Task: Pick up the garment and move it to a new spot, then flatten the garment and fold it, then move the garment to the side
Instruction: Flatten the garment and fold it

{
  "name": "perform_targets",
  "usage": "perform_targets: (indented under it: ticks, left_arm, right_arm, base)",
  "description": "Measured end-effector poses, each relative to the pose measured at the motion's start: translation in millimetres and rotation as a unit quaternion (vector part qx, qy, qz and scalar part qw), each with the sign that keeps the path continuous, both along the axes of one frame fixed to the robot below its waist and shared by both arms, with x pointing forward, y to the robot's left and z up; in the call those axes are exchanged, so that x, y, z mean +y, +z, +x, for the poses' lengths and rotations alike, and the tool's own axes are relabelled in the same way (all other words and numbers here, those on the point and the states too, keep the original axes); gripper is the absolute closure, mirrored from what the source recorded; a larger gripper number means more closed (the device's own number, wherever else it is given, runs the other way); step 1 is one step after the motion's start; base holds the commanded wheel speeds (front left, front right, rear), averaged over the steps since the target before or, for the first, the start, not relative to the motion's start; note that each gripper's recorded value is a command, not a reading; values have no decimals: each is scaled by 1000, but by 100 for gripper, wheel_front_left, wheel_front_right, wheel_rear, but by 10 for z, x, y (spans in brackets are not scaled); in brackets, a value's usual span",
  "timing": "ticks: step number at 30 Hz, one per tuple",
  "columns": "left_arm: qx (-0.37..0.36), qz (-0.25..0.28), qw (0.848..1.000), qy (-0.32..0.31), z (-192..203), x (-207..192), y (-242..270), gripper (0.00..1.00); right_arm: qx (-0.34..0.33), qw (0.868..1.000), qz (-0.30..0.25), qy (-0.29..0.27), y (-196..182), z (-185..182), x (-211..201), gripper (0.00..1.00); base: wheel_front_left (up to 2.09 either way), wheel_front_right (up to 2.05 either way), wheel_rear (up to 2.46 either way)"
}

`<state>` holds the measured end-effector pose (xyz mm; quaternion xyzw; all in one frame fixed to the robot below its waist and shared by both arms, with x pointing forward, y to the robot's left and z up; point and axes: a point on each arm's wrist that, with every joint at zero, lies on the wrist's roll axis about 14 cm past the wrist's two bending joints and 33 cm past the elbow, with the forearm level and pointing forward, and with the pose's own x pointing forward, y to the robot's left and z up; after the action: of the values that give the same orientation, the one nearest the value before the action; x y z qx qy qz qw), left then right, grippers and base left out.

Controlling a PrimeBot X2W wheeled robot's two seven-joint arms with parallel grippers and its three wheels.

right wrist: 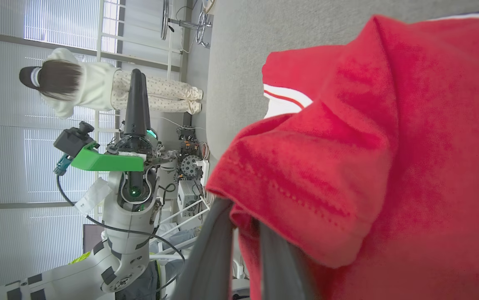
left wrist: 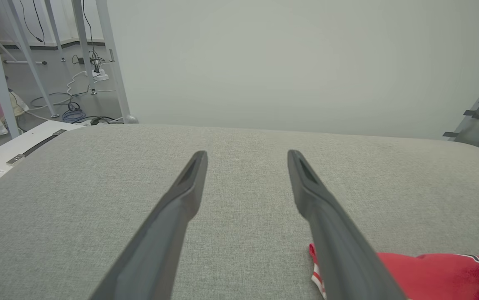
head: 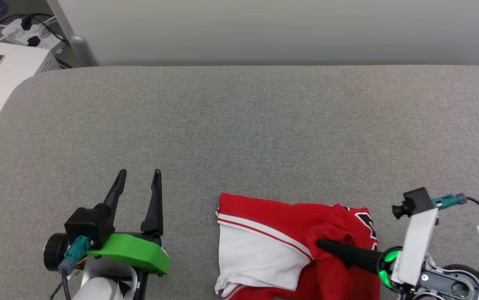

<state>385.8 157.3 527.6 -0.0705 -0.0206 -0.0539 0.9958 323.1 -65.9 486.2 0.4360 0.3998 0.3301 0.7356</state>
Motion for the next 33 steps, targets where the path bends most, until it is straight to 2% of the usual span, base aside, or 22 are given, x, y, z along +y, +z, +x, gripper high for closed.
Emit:
perform_targets:
  ticks: [9,14,15,16,17,18,19,23,27,33]
  left_arm:
    - [-13,-6,1000,15,111,38,27,0]
    - [-5,-11,1000,25,171,71,-57,0]
    - [-3,-12,1000,28,177,81,-81,0]
    - [0,-12,999,31,180,94,-105,0]
    - [5,-11,999,34,182,117,-137,0]
    - [9,-9,999,38,181,140,-169,0]
    - [12,-8,999,40,180,157,-191,0]
    - [12,-7,999,41,180,172,-200,0]
    - [4,-7,999,31,183,122,-155,0]
    - [-5,-5,1000,20,186,57,-87,0]
  right_arm:
    - [-12,996,43,74,33,90,763,100]
    - [-1,996,19,84,-193,176,943,100]
    - [1,996,9,88,-253,178,964,94]
    - [4,996,2,92,-302,176,974,76]
    - [8,996,-3,93,-357,180,981,53]
    - [10,996,-7,94,-399,178,992,7]
    - [11,995,-9,96,-426,170,1002,0]
    - [-8,995,-14,95,-391,184,1034,0]
    - [-64,994,-31,88,-234,239,997,0]
    - [-169,980,-85,61,-26,312,802,0]
  base:
    - [0,0,0]
    - [0,0,0]
    - [0,0,0]
    - [0,0,0]
    - [0,0,0]
    - [0,0,0]
    - [0,0,0]
    - [0,0,0]
    - [0,0,0]
    - [0,0,0]
